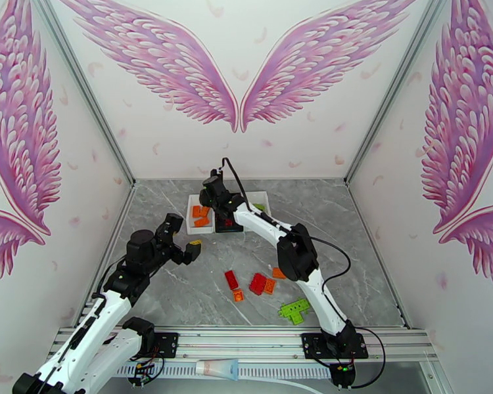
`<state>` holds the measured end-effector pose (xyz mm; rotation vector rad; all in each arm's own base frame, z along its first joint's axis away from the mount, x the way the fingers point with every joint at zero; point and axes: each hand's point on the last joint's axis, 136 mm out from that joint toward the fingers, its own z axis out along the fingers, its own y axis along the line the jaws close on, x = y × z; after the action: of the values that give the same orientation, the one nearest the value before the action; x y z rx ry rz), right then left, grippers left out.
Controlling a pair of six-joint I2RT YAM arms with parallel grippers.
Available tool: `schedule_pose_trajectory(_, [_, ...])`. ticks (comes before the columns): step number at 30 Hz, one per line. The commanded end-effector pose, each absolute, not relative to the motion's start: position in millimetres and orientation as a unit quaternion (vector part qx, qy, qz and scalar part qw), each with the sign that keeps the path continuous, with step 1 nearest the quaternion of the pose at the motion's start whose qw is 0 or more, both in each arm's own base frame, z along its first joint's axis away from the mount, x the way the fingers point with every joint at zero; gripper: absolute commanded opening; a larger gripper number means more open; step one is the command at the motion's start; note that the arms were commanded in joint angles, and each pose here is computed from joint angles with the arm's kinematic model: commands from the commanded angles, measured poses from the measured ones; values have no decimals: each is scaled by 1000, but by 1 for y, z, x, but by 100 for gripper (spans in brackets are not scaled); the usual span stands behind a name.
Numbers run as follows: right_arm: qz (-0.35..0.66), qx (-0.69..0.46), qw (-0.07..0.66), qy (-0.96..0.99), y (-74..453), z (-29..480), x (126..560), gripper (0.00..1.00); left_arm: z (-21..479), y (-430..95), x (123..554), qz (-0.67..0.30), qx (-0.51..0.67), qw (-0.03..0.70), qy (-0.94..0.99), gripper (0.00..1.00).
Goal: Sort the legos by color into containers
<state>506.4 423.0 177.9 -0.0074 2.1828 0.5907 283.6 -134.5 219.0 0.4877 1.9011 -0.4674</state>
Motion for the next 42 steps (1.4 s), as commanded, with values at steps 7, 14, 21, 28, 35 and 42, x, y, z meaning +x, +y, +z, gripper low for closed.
schedule_pose_trajectory(7, [197,28,438,877,342,210,440,68,220,-156,273,-241,278,523,769,99])
schedule_pose_trajectory(14, [135,73,382,911,258,178,362,84,219,-170,266,-233,356,523,739,99])
schedule_pose_trajectory(21, [65,241,263,932,170,121,263,86,218,-196,262,-251,410,516,709,99])
schedule_pose_trajectory(28, [7,332,158,930,127,86,181,89,214,-218,256,-275,427,503,699,99])
schedule_pose_trajectory(35, [-6,394,137,909,95,76,147,85,208,-227,250,-284,441,490,696,99])
schedule_pose_trajectory(42, [4,451,105,887,81,52,121,80,205,-237,240,-300,466,476,682,99])
